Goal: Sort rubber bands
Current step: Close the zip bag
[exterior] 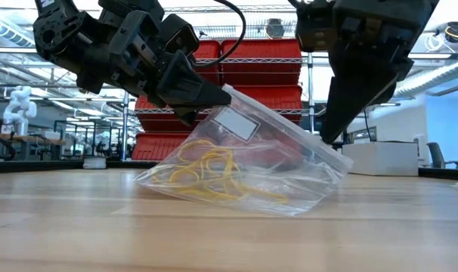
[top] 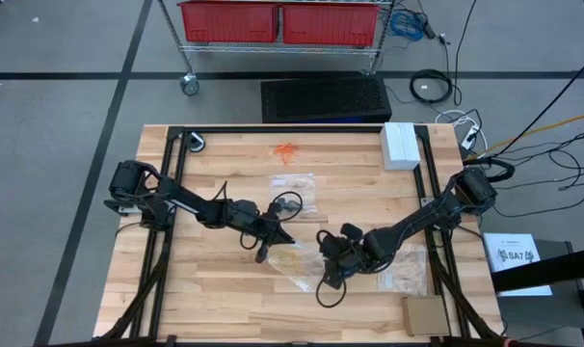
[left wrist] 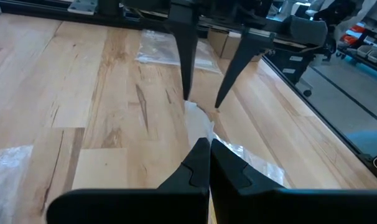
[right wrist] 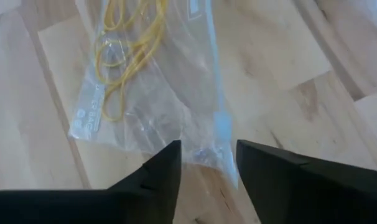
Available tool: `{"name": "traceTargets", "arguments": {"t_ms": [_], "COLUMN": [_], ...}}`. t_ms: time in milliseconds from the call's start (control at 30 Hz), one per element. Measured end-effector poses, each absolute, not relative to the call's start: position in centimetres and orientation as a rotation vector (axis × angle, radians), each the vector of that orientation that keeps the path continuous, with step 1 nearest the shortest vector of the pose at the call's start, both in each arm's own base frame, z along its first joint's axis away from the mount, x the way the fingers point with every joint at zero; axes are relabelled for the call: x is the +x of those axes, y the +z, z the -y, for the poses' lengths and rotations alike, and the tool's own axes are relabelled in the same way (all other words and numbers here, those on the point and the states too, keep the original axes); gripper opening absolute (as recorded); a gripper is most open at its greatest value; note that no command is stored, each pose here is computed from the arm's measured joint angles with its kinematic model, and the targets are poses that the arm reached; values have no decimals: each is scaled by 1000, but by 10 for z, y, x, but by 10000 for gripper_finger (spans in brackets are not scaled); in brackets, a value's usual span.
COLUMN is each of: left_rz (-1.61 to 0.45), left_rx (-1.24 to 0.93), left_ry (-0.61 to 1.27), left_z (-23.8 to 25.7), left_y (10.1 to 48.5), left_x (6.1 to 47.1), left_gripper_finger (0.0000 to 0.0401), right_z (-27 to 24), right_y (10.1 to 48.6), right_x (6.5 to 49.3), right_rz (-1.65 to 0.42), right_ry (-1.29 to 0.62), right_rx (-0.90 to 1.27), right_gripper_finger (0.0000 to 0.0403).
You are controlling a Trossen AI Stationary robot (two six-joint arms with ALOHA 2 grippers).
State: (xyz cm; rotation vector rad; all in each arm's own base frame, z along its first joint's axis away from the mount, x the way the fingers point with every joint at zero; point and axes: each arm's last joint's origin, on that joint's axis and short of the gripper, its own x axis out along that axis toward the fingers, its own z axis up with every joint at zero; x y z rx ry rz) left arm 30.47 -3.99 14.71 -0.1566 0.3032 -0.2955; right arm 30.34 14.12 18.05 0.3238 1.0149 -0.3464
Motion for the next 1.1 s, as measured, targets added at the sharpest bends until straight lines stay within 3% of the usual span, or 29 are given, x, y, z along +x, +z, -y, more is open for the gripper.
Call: {"name": "traceTargets", "arguments": {"t_ms": [400,733,1100], "left_rz": [-302,-301,-308], "left_rx": [-156,-156,-156], "left_ry": [-295,-296,-295], "left_z": [40,40,40], "left_y": [147,147,147], "left_x": [305,305,305], "left_gripper_finger": [1,2,2], "right_z": [-136,-137,-141], "right_y": [183,167,167], "right_x": [311,310,305], "right_rz": [-964,-1055,-1097], "right_ry": [-304,-297,-293], "right_rx": [211,189,206], "right_gripper_finger": [136,14,15]}}
